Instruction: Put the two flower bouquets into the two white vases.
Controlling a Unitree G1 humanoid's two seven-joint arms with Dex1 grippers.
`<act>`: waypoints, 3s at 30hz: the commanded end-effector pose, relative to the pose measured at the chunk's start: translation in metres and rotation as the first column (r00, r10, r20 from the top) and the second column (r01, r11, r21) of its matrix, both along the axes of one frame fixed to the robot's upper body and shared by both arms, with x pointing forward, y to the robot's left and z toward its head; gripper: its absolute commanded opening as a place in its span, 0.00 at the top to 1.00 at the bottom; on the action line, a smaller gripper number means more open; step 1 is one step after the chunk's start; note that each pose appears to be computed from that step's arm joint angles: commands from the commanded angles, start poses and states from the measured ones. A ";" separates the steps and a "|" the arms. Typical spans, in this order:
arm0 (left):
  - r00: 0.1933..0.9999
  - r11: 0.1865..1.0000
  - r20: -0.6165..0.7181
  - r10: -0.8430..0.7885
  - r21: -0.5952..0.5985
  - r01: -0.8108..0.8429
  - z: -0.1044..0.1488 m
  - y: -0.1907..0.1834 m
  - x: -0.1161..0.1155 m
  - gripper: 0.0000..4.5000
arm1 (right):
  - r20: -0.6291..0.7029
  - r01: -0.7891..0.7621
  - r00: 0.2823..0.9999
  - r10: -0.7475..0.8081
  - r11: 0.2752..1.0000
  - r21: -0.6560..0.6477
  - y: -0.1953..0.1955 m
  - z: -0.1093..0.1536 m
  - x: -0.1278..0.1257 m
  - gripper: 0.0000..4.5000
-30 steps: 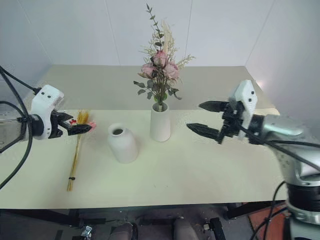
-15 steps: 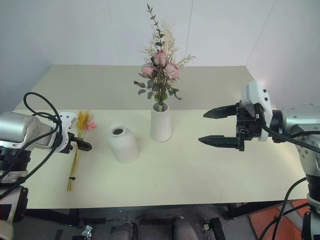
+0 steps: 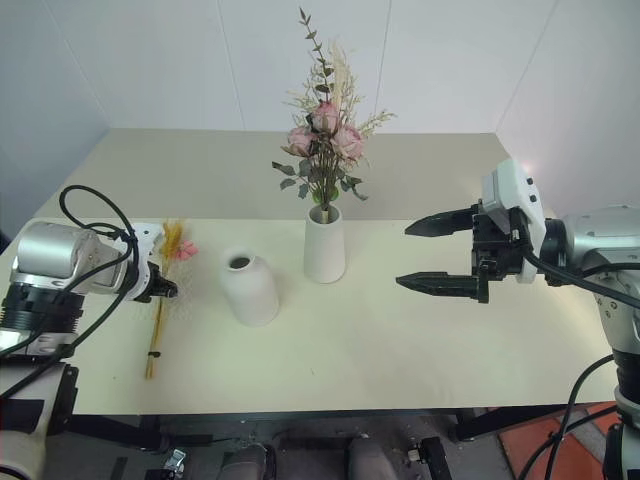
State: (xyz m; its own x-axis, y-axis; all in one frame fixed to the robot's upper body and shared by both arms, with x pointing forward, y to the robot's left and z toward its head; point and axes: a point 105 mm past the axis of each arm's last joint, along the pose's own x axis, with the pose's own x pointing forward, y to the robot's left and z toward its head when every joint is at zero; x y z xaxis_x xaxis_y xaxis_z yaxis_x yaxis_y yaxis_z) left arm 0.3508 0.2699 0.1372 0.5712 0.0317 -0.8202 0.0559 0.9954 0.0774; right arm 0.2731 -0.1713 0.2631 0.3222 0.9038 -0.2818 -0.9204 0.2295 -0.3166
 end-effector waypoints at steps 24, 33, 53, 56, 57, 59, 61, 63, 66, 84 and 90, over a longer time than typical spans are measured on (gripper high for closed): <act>0.259 0.719 0.966 -0.017 -0.168 0.674 0.225 -0.075 -0.021 0.99 | 0.051 0.039 0.998 -0.042 0.998 0.054 -0.002 0.001 0.001 0.00; 0.161 0.466 0.979 -0.123 -0.086 0.881 0.223 -0.127 -0.036 0.99 | 0.063 0.081 0.994 -0.086 0.994 0.078 -0.002 -0.002 -0.005 0.00; 0.135 0.405 0.957 -0.257 -0.020 0.914 0.201 -0.138 -0.038 0.99 | 0.046 0.135 0.989 -0.140 0.986 0.100 -0.004 -0.009 -0.013 0.00; 0.134 0.413 0.960 -0.244 -0.022 0.911 0.201 -0.136 -0.038 0.99 | 0.046 0.137 0.989 -0.142 0.986 0.097 -0.005 -0.009 -0.014 0.00; 0.133 0.419 0.963 -0.235 -0.023 0.908 0.203 -0.134 -0.037 0.99 | 0.045 0.137 0.989 -0.141 0.986 0.096 -0.005 -0.009 -0.014 0.00; 0.131 0.431 0.965 -0.229 -0.020 0.902 0.203 -0.132 -0.036 0.99 | 0.044 0.134 0.989 -0.139 0.986 0.094 -0.005 -0.009 -0.014 0.00; 0.130 0.433 0.964 -0.234 -0.017 0.901 0.202 -0.132 -0.037 0.99 | 0.046 0.134 0.989 -0.139 0.987 0.090 -0.005 -0.008 -0.013 0.00; 0.134 0.429 0.961 -0.243 -0.018 0.903 0.199 -0.133 -0.039 0.99 | 0.049 0.132 0.989 -0.136 0.987 0.089 -0.005 -0.007 -0.012 0.00; 0.144 0.437 0.955 -0.260 -0.016 0.899 0.193 -0.133 -0.038 0.99 | 0.049 0.127 0.990 -0.132 0.988 0.091 -0.005 -0.007 -0.012 0.00; 0.256 0.492 0.878 -0.404 -0.028 0.870 0.142 -0.115 -0.045 0.26 | 0.037 0.148 0.988 -0.151 0.986 0.076 -0.006 -0.014 -0.013 0.00; 0.318 0.617 0.824 -0.469 0.048 0.785 0.128 -0.076 -0.061 0.02 | 0.016 0.157 0.987 -0.158 0.985 0.072 -0.011 -0.018 -0.013 0.00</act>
